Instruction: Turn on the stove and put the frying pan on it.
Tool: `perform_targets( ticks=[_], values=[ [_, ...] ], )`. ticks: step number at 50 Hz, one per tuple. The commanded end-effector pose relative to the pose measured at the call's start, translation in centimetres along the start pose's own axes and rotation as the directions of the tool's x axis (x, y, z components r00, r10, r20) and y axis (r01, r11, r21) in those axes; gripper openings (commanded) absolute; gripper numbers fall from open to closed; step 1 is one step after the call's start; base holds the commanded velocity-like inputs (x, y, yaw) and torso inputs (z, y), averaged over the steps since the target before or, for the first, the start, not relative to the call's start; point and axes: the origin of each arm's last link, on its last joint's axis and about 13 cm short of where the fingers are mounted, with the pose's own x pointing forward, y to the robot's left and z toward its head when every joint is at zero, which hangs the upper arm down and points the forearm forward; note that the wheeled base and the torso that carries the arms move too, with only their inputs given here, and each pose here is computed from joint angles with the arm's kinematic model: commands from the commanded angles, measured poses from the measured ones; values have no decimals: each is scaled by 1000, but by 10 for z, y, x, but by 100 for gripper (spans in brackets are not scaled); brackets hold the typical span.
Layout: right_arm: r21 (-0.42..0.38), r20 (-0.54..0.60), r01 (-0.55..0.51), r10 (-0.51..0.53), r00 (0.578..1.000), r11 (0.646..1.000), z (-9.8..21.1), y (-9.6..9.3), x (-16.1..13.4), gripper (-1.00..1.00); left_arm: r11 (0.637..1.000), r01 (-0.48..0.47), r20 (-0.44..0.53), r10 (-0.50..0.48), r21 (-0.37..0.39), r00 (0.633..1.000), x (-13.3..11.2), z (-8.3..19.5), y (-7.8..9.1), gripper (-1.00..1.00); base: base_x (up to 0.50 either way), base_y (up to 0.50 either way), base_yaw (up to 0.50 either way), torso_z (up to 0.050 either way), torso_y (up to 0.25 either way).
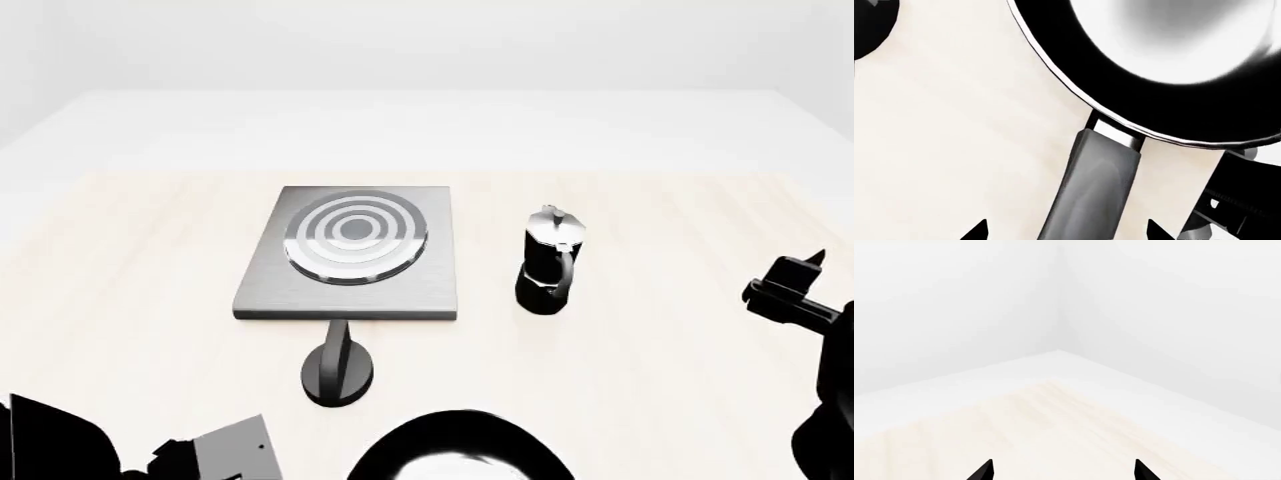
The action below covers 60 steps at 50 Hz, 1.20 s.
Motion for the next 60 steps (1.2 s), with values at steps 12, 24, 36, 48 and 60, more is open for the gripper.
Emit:
perform_targets(
  ticks=[12,24,36,48,60],
  values=[
    [3,11,-3,3,1000,1000,4,2,-1,100,997,74,-24,-74,-8,997,24,-8,7,-100,0,0,0,0,0],
    [8,19,-6,6,1000,1000,5,1,-3,100,998,63,-35,-63,-5,997,24,-8,8,-100,0,0,0,0,0],
    [6,14,5,-5,1000,1000,3,0,-1,100,977,10,116,-36,214,993,-29,24,-11,-100,0,0,0,0,0],
    [9,14,6,-6,1000,1000,5,0,-1,100,931,-40,142,-13,362,990,-95,37,-47,-100,0,0,0,0,0],
    [6,18,6,-6,1000,1000,7,0,-1,100,935,-121,208,52,334,977,-122,39,-51,-100,0,0,0,0,0]
  ],
)
